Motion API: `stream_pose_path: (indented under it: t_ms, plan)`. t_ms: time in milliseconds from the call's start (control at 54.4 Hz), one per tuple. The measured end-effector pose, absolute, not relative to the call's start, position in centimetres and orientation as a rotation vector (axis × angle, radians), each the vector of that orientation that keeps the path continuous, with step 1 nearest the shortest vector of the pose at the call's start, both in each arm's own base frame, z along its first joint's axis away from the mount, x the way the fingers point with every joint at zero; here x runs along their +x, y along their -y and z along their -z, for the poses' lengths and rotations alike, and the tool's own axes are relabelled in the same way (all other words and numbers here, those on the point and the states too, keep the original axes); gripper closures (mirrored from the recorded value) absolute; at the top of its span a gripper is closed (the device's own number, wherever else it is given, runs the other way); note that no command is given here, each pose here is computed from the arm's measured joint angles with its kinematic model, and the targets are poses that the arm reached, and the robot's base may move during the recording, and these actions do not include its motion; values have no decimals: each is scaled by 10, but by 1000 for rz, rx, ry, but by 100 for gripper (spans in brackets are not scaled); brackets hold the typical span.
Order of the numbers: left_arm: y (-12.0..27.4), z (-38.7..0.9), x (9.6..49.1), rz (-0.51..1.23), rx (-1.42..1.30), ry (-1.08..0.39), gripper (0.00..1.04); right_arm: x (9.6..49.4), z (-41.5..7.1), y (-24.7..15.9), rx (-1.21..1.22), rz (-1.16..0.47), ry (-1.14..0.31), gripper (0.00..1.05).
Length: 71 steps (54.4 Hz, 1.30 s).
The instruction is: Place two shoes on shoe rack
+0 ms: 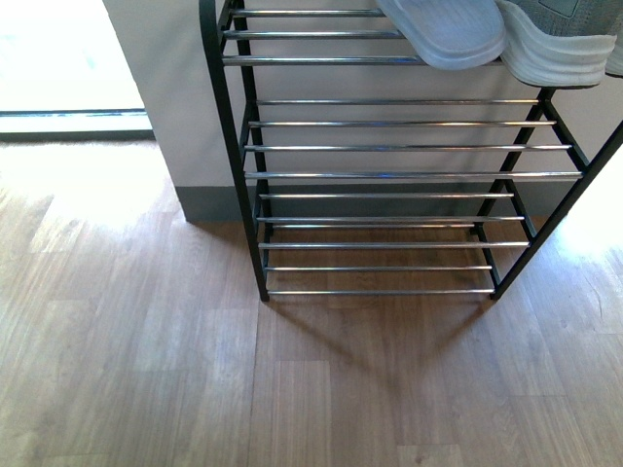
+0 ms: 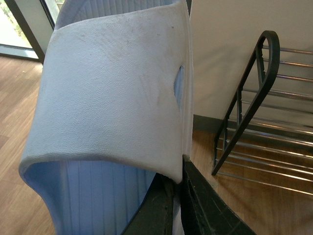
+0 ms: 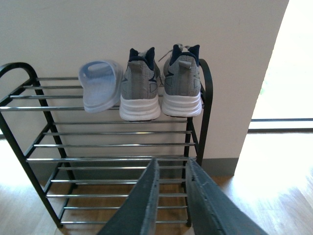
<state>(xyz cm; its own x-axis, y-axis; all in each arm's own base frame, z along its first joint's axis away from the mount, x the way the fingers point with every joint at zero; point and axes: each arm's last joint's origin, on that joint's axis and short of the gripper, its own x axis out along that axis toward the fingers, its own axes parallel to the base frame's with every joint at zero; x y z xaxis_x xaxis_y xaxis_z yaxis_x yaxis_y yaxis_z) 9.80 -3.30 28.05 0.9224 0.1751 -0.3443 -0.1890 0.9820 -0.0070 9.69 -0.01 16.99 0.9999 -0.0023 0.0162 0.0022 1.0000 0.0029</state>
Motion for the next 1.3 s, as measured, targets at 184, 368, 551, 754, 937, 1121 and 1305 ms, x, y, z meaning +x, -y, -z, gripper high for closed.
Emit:
stream_pose_path:
  t_ms: [184, 368, 551, 754, 937, 1121, 1305]
  plan:
    - [33, -280, 98, -187, -40, -350, 103, 97, -170, 0, 3, 2, 17, 49]
    - [33, -280, 98, -187, -40, -350, 103, 97, -170, 0, 3, 2, 17, 21]
    - [33, -280, 98, -185, -40, -350, 103, 97, -170, 0, 3, 3, 17, 9]
    - [33, -280, 98, -188, -40, -349, 103, 97, -170, 0, 3, 0, 18, 9]
    - [33, -281, 98, -193, -41, -346, 103, 97, -170, 0, 3, -3, 18, 9]
    - [33, -281, 97, -185, -43, -346, 103, 97, -170, 0, 3, -1, 18, 9]
    - [33, -281, 98, -183, -43, -348, 103, 97, -170, 0, 3, 3, 17, 9]
